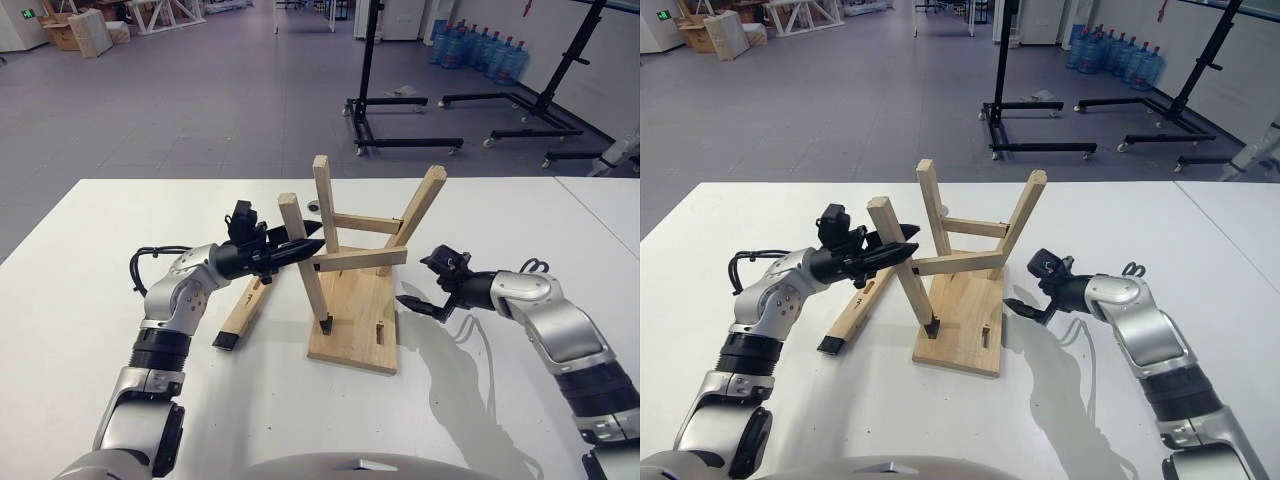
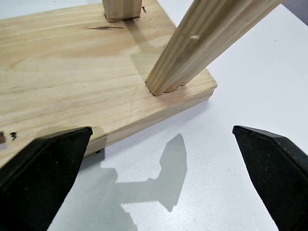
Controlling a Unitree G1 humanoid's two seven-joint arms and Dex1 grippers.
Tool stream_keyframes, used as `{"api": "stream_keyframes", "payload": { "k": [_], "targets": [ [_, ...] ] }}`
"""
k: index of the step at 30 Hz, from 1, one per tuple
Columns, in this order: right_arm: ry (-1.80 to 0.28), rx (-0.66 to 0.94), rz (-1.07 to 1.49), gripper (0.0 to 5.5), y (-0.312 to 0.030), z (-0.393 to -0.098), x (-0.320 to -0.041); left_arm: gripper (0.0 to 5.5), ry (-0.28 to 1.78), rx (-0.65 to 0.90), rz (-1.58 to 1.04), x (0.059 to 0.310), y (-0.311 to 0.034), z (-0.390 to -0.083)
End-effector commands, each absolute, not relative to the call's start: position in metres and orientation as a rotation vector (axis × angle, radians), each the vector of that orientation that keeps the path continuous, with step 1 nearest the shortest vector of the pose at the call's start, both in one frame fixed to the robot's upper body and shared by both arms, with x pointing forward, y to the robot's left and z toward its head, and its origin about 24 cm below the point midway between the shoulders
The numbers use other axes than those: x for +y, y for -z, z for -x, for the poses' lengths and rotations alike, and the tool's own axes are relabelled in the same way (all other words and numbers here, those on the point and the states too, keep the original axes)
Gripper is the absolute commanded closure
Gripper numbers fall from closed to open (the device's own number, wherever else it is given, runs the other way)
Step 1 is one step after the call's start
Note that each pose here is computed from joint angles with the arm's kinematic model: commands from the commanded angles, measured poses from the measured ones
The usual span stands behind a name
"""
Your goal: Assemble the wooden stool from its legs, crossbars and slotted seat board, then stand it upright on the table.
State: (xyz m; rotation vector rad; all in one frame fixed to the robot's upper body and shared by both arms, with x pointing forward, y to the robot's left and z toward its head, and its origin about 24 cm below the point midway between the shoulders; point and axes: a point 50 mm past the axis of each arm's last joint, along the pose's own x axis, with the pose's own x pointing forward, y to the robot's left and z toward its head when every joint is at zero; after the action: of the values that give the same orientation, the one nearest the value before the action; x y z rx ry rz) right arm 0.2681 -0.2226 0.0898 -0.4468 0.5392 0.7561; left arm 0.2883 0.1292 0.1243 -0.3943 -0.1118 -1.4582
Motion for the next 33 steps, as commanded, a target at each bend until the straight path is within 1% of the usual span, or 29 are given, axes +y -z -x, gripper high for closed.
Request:
{"api": "stream_keyframes", "payload": {
  "k": [1,9,14,17,21,28,33],
  "targets": [
    [-0.759,0.542,0.466,0.1,-0.095,-0.273,-0.224,3.45,1.467,-0.132,0.378,0.127,-0.13,-0.295],
    [-0.77,0.541,0.441,0.1,-0.093,-0.27,-0.222,3.45,1.515,-0.147,0.383,0.12,-0.134,-0.287],
    [-0.786,0.54,0.439,0.1,-0.09,-0.263,-0.219,3.45,1.539,-0.101,0.357,0.122,-0.123,-0.278],
    [-0.788,0.543,0.449,0.1,-0.091,-0.262,-0.221,3.45,1.525,-0.1,0.357,0.125,-0.121,-0.275],
    [-0.79,0.529,0.45,0.1,-0.094,-0.267,-0.218,3.45,1.499,-0.098,0.355,0.13,-0.12,-0.278],
    [-0.788,0.528,0.442,0.1,-0.094,-0.269,-0.216,3.45,1.488,-0.101,0.347,0.131,-0.12,-0.284],
    [-0.79,0.531,0.438,0.1,-0.093,-0.268,-0.215,3.45,1.521,-0.093,0.264,0.124,-0.113,-0.283]
  ]
}}
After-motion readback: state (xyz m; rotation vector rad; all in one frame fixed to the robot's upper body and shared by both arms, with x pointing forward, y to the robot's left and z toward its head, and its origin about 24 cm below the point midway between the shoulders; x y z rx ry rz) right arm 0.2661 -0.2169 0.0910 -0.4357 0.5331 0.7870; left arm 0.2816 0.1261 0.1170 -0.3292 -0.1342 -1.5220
